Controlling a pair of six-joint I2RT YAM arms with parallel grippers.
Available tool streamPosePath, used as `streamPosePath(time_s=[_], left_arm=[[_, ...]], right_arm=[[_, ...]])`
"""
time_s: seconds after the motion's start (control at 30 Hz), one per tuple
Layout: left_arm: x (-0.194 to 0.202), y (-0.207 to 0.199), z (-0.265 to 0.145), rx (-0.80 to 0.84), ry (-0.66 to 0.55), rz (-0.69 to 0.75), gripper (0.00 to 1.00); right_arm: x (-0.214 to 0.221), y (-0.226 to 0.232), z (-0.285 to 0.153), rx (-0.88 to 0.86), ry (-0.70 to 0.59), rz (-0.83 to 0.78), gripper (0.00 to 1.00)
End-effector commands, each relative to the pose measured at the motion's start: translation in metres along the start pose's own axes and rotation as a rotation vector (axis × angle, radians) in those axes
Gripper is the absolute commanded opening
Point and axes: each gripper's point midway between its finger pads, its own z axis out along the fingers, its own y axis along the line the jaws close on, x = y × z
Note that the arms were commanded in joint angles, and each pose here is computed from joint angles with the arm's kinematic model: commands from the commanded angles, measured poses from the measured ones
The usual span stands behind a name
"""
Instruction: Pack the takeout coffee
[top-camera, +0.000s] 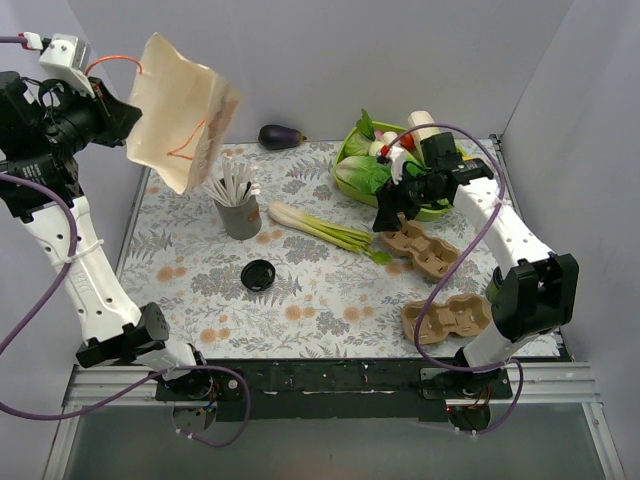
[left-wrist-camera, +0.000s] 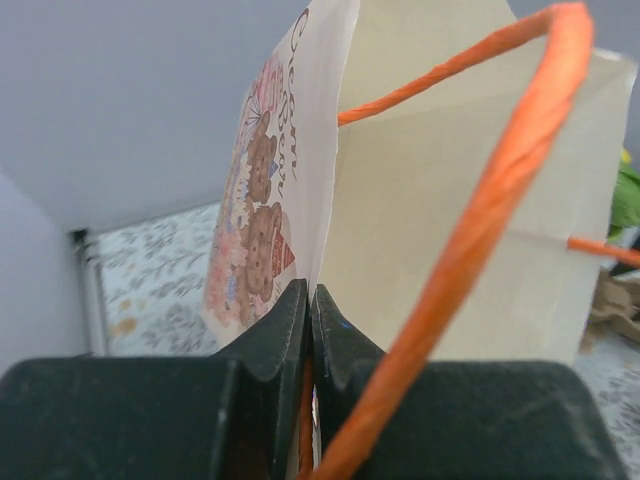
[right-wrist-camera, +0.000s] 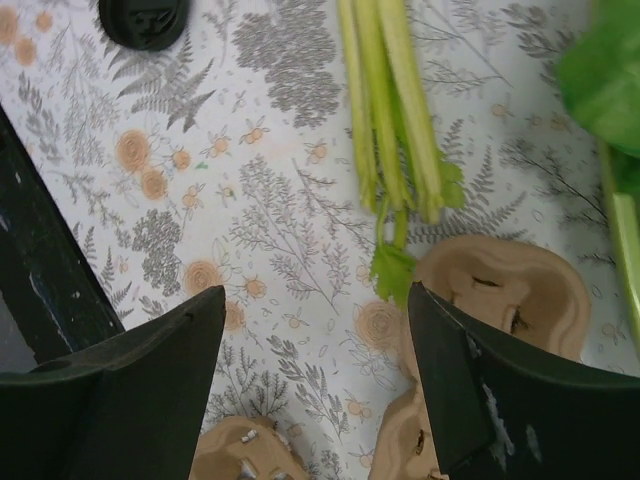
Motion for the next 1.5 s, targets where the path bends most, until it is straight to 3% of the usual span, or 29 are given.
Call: streamPosePath(time_s=[0.0,0.17,0.43,0.63,0.83,1.03,1.27,1.47], left_arm=[[-0.025,-0.066,-0.007,0.323,-0.101,0.054,0.00],[-0.014,-0.093,0.013,0.475,-0.059,-0.018,0.00],[0.044,-0.169,0.040,0.689,0.111,-0.075,0.00],[0.095,-0.225,0.051,0.820,0.267,-0.024,0.00],[0.153,-0.242,0.042,0.932,0.491,-0.037,0.00],[0.206,-0.250,0.034,0.973,0.666,-0.048,0.00],[0.232,-0.259,0.047,0.994,0.740,-0.018,0.00],[0.242,-0.268,0.059,1.028,0.779,-0.071,0.00]], right_arm=[[-0.024,-0.047,-0.044,0.172,-0.136,0.146,0.80],[-0.019,-0.084,-0.078,0.240,-0.198,0.284,0.79],[-0.019,-0.090,-0.099,0.347,-0.194,0.247,0.78],[-0.015,-0.075,-0.107,0.352,-0.196,0.211,0.77],[0.006,-0.027,-0.109,0.195,-0.127,-0.011,0.78],[0.075,0.018,-0.097,0.079,0.027,-0.182,0.77],[0.146,0.049,-0.084,-0.003,0.208,-0.424,0.77],[0.191,0.067,-0.076,-0.076,0.313,-0.525,0.77]])
